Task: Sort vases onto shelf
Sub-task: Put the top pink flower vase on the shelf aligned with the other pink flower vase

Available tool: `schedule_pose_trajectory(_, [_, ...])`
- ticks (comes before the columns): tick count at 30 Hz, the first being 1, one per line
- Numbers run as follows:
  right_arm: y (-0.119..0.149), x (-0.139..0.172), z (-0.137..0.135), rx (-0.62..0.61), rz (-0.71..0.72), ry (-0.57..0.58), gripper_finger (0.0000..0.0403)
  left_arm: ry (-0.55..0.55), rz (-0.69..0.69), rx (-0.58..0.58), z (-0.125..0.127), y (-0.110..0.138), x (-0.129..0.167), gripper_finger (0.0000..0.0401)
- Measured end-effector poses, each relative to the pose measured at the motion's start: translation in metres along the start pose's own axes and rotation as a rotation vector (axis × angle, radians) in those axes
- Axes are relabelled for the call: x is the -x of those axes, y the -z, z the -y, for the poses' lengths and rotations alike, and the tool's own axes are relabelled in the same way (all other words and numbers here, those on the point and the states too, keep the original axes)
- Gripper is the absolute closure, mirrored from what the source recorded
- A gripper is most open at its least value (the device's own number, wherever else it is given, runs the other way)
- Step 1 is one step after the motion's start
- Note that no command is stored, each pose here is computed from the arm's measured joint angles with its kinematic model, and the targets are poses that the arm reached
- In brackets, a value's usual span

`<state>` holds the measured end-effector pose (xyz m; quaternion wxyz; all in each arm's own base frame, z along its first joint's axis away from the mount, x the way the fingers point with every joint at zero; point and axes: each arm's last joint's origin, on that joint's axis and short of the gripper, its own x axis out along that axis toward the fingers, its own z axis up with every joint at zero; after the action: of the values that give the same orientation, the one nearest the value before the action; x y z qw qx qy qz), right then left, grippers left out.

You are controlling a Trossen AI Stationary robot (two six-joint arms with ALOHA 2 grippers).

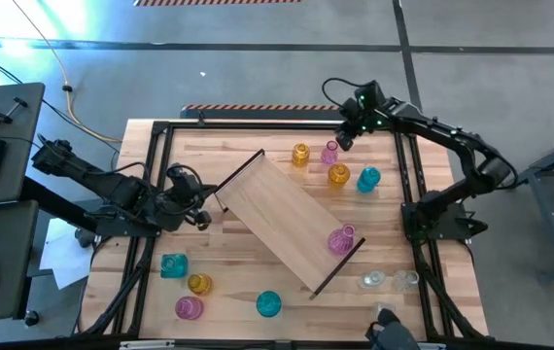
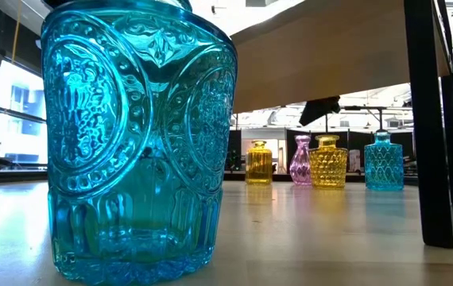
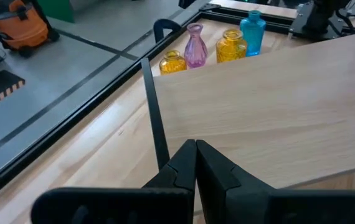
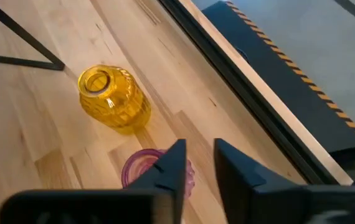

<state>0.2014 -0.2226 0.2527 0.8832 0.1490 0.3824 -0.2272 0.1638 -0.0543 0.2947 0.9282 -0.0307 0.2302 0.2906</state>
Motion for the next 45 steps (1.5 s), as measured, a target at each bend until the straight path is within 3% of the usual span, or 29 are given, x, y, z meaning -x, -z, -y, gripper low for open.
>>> schedule_pose_trajectory(7, [0.006, 0.002, 0.006, -0.051, -0.044, 0.004, 0.0239, -0.010, 0.007, 0.000, 0.000, 0.000, 0.000, 0.0401])
schedule_pose_trajectory(12, [0.007, 0.002, 0.004, -0.060, -0.061, -0.002, 0.0204, -0.013, 0.009, 0.000, 0.000, 0.000, 0.000, 0.0401])
schedule_pose_trajectory(30, [0.011, -0.005, -0.004, -0.069, -0.086, -0.005, 0.0199, -0.013, 0.009, 0.004, 0.000, 0.000, 0.000, 0.0401])
schedule_pose_trajectory(45, [0.018, -0.038, 0.003, -0.108, -0.164, -0.026, 0.0199, -0.014, 0.009, -0.004, 0.000, 0.000, 0.000, 0.0401])
